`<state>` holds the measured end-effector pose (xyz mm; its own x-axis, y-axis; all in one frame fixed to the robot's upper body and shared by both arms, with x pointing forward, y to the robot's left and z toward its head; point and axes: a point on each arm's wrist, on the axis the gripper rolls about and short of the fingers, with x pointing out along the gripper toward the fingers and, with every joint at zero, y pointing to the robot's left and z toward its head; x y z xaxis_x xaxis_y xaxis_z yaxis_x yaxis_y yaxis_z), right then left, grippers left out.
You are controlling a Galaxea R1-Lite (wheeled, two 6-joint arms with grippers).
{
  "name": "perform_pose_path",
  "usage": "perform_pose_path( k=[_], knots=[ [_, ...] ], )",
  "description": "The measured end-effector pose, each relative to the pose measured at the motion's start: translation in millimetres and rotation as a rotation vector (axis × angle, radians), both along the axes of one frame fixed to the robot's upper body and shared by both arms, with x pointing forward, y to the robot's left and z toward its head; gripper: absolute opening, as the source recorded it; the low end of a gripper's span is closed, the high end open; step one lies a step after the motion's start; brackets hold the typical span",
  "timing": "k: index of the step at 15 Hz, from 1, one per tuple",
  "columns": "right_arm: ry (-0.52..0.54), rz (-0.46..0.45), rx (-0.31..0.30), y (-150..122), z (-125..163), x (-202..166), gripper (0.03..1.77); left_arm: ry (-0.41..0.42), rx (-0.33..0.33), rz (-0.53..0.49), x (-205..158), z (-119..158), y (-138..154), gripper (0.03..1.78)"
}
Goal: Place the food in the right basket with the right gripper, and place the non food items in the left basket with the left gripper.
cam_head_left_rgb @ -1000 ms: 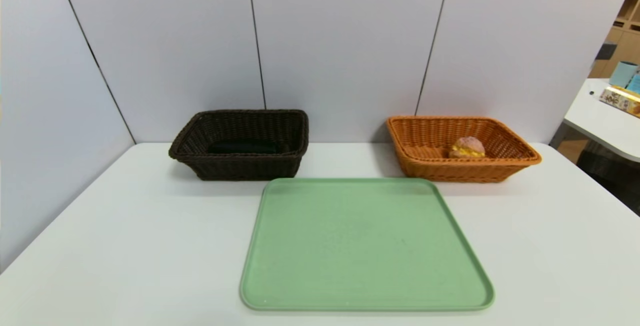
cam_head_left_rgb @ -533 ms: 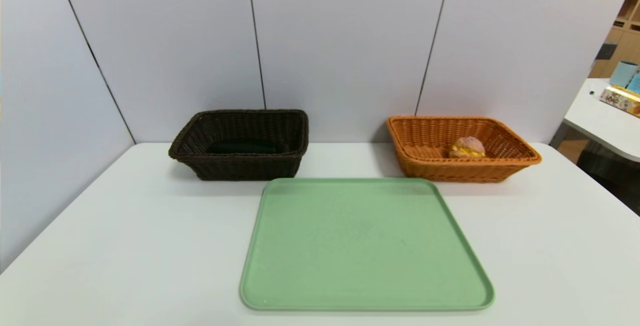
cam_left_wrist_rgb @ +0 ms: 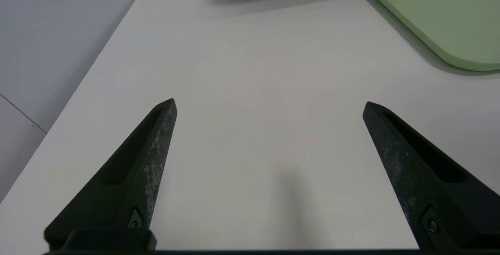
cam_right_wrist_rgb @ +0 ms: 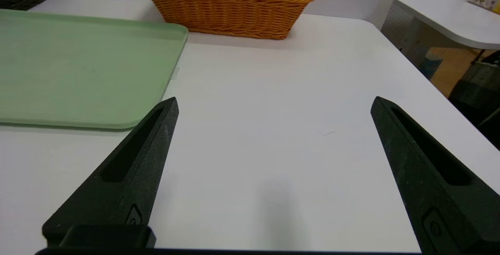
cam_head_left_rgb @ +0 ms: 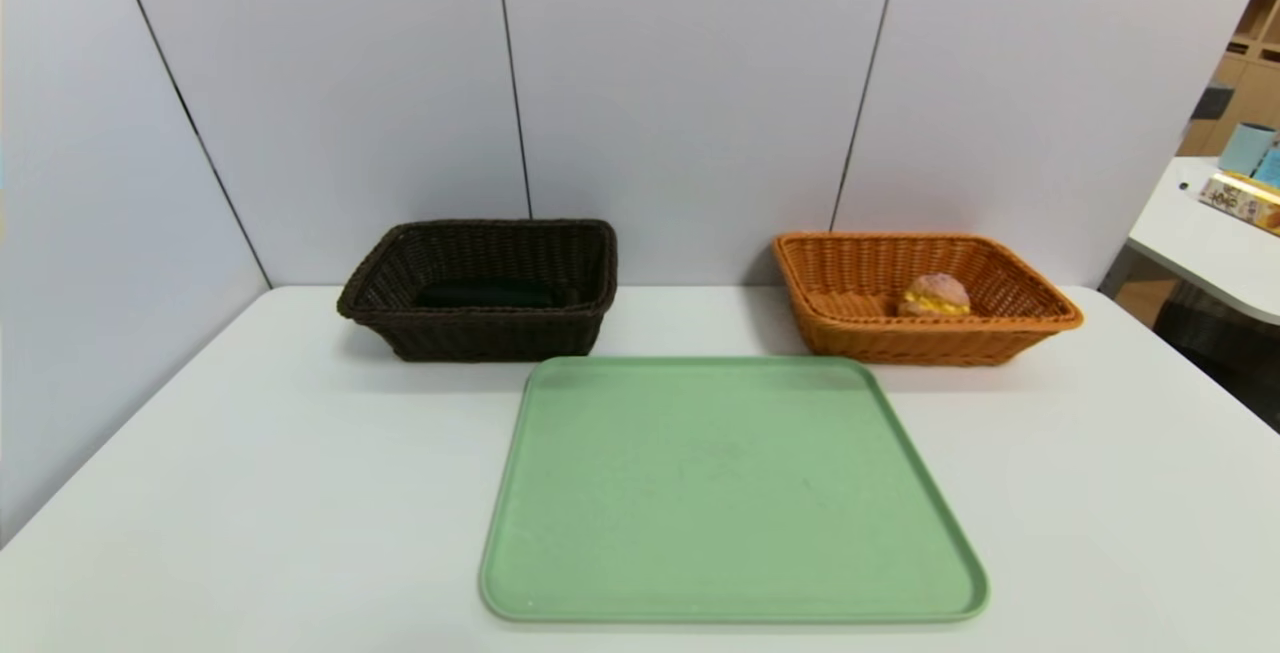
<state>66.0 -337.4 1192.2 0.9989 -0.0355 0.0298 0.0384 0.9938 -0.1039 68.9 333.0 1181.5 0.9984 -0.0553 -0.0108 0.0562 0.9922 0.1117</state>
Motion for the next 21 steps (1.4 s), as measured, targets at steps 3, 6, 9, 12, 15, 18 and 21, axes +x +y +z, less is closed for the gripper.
perform_pose_path(
  k=[3, 6, 9, 12, 15, 18, 21],
  knots=[
    [0.01, 0.037, 0.009, 0.8, -3.8, 1.3, 1.7, -0.009, -0.017, 0.0, 0.1, 0.7, 0.0, 1.69],
    [0.022, 0.054, 0.019, 1.2, -7.9, 2.7, 1.7, -0.009, -0.016, 0.001, 0.1, 0.8, 0.0, 1.69],
    [0.023, 0.059, 0.031, 1.3, -8.5, 2.8, 1.7, -0.009, -0.019, 0.001, 0.1, 0.8, 0.0, 1.69],
    [0.022, 0.049, 0.077, 1.1, -8.7, 3.0, 1.7, -0.009, -0.018, 0.001, 0.1, 0.8, 0.0, 1.69],
    [0.021, 0.043, 0.101, 0.9, -8.7, 3.0, 1.7, -0.01, -0.017, 0.002, 0.1, 0.9, 0.0, 1.69],
    [0.021, 0.041, 0.103, 0.9, -8.7, 3.0, 1.7, -0.093, -0.022, 0.002, -0.3, 9.4, 0.1, 1.69],
    [0.02, 0.041, 0.104, 0.9, -8.6, 3.0, 1.7, -0.085, -0.022, 0.005, -0.2, 8.5, 0.1, 1.69]
  ],
)
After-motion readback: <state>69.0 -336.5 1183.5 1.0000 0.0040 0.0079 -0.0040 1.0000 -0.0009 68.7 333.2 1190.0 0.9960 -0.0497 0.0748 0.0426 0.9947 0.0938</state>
